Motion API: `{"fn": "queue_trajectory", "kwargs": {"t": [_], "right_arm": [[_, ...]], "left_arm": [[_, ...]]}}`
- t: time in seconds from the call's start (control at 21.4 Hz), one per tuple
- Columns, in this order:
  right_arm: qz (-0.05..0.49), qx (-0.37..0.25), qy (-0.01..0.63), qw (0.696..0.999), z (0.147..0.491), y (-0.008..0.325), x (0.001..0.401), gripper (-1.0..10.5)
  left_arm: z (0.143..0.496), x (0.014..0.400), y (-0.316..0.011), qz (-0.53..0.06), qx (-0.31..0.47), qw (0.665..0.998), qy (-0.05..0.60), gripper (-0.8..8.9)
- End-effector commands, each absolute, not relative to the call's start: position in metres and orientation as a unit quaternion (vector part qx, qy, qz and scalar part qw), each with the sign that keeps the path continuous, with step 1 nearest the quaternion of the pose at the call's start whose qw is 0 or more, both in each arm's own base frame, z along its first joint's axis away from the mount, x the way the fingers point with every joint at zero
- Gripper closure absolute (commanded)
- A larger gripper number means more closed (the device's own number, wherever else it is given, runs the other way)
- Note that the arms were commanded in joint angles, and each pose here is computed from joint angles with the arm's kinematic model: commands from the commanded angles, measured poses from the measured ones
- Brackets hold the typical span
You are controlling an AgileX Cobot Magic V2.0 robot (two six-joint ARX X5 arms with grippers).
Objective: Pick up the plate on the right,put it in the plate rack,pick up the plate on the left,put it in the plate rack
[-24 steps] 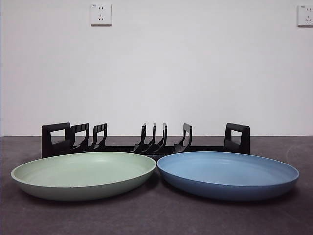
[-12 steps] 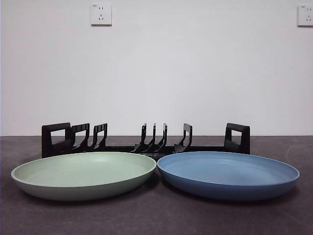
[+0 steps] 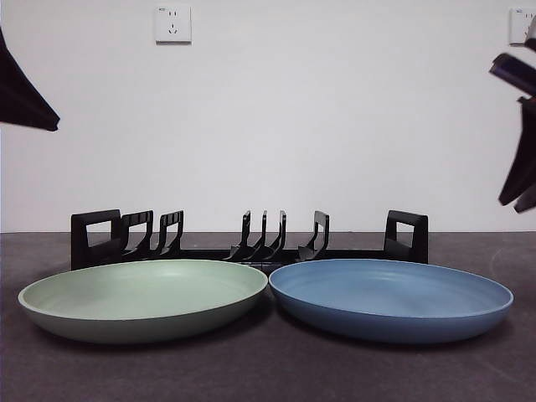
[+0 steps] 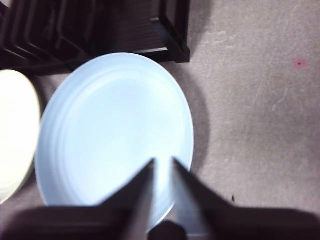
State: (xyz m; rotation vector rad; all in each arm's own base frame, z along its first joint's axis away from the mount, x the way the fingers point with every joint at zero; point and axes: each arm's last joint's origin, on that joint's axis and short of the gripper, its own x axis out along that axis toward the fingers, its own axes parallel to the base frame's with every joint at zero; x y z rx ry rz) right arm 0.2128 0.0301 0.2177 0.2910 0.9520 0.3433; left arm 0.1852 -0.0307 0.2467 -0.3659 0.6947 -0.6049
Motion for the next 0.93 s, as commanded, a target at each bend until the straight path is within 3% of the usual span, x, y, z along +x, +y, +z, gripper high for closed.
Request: {"fn": "queue_trajectory", "kwargs": {"t": [0.05,0.33,0.7,0.84,0.93], "right_arm": [[0.169,0.13,0.458,0.863,0.217,0.031,0.218,7.2],[0.166,0.126,0.483,0.85,0.198,0.032,0.231,7.3],[0.16,0.13,0.533,0.82,0.161,0.036,0.25,7.3],[0.158,0.131,0.546,0.812,0.151,0.037,0.254,8.3],[0.156,0.132,0.554,0.807,0.146,0.038,0.255,8.3]], "left_arm": [[0.25,0.188,-0.033,-0.292,-0.159,0.886,0.323,4.92],[0.265,0.189,-0.05,-0.317,-0.132,0.89,0.299,4.95],[0.292,0.182,-0.086,-0.333,-0.039,0.907,0.256,4.95],[0.291,0.178,-0.095,-0.344,-0.028,0.903,0.257,4.95],[0.291,0.176,-0.1,-0.344,-0.021,0.903,0.257,4.95]]}}
